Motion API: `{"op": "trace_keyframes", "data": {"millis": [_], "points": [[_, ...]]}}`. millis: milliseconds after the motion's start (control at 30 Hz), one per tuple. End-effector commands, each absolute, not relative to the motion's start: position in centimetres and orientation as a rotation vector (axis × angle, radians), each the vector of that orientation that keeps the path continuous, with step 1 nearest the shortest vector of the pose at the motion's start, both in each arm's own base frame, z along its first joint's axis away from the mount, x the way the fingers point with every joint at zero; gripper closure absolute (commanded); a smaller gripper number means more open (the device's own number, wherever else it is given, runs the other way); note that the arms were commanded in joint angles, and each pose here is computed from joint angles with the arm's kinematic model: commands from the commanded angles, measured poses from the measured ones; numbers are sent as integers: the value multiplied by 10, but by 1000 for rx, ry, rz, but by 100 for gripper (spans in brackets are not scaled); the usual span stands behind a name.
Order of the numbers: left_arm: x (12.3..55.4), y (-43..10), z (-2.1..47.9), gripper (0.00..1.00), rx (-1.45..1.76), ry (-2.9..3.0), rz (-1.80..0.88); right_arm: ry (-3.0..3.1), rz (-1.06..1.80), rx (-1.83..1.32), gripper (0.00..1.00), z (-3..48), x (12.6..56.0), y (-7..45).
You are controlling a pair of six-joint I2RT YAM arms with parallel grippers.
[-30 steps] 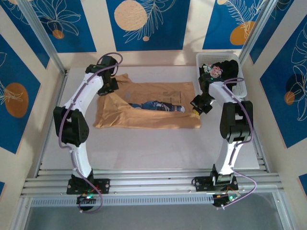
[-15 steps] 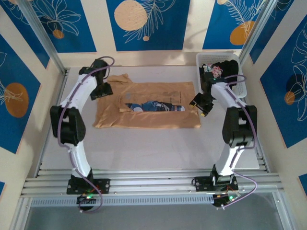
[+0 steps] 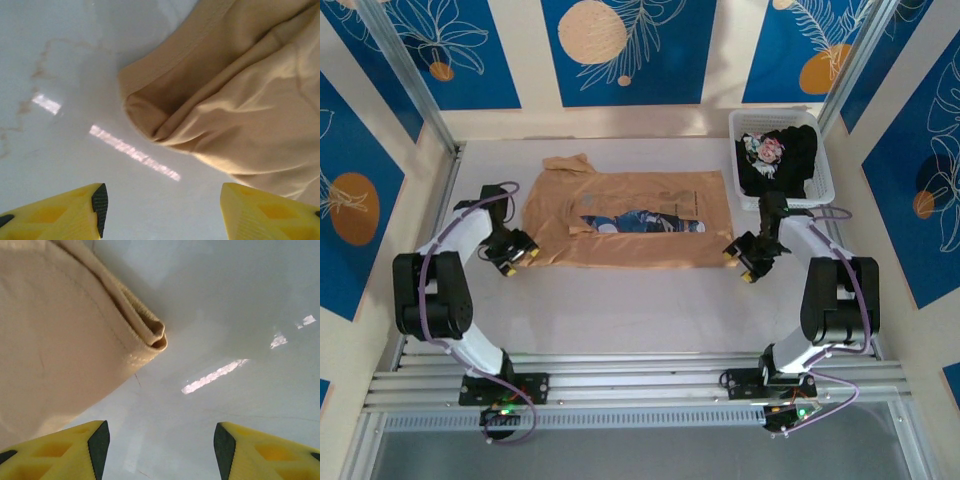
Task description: Fold and stack the t-shirts
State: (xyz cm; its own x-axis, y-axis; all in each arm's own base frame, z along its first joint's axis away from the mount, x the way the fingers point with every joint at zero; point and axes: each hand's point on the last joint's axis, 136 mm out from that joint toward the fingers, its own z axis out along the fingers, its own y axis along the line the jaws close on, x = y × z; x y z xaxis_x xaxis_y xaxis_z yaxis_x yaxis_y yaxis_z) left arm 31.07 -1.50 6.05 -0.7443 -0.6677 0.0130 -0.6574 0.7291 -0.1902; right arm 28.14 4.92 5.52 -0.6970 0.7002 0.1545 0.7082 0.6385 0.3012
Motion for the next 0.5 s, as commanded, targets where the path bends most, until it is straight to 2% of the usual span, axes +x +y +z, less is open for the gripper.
{"op": "trace_keyframes", "data": {"millis": [0, 267, 367, 467], "points": [[319, -17, 50, 41, -1173, 2849, -323, -2769, -642, -1247, 40, 53, 290, 57], [318, -5, 32, 53, -1202, 2860, -212, -2685, -623, -1320, 44, 39, 294, 59], [322, 1, 28, 60, -1193, 2847, -163, -2685, -611, -1337, 49, 33, 300, 60], [323, 7, 25, 73, -1174, 2849, -109, -2679, -571, -1355, 59, 24, 305, 59]]}}
